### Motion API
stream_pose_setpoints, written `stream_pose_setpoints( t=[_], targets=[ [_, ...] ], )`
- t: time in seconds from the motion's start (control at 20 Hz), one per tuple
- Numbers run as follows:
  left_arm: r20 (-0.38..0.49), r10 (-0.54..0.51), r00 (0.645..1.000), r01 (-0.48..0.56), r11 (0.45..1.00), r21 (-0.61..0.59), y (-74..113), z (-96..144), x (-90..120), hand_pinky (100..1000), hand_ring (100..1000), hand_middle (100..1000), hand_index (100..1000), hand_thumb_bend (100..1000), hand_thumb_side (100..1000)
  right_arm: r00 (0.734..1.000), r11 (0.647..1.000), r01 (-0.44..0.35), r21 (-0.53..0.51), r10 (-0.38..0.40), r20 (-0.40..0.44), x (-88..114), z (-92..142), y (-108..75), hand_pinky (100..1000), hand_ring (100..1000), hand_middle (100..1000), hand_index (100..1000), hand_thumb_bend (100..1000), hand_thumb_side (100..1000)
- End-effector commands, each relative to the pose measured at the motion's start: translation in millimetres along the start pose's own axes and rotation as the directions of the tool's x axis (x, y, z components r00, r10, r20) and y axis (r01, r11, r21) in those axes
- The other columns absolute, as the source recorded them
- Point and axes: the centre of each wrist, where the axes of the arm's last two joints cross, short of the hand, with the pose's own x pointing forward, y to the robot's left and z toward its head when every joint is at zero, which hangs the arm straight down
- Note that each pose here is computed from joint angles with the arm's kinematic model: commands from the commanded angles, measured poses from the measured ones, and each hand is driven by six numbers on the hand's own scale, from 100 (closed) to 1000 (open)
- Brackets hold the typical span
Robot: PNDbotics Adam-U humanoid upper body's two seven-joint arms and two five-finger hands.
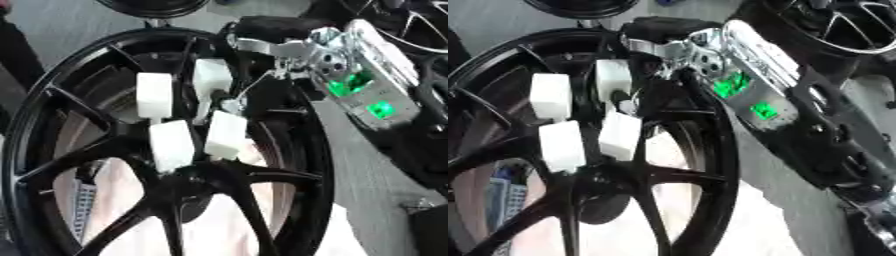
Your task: Pull the pin out of the wheel hub.
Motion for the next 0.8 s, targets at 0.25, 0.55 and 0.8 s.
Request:
stream_pose_setpoints(
  t=[0.25,0.55,0.8],
  targets=[
    [0.015,0.010,1.000,-0.009,1.000,-0.008,0.1,-2,5,804,562,663,775,139,482,1.000,0.998,-0.001,-0.058,-0.001,-0.030,0,21,-23.5,623,466,376,486,100,262],
    [0.008,0.007,1.000,-0.007,1.000,-0.008,1.7,-1,5,804,564,664,776,145,475,0.999,0.994,-0.028,-0.102,0.025,-0.033,-4,30,-38.9,645,461,367,478,100,272],
    [0.001,0.008,1.000,-0.008,1.000,-0.011,2.1,0,4,804,566,664,776,148,473,0.997,0.990,-0.063,-0.125,0.058,-0.041,-6,35,-48.5,671,460,364,476,100,283]
  ],
)
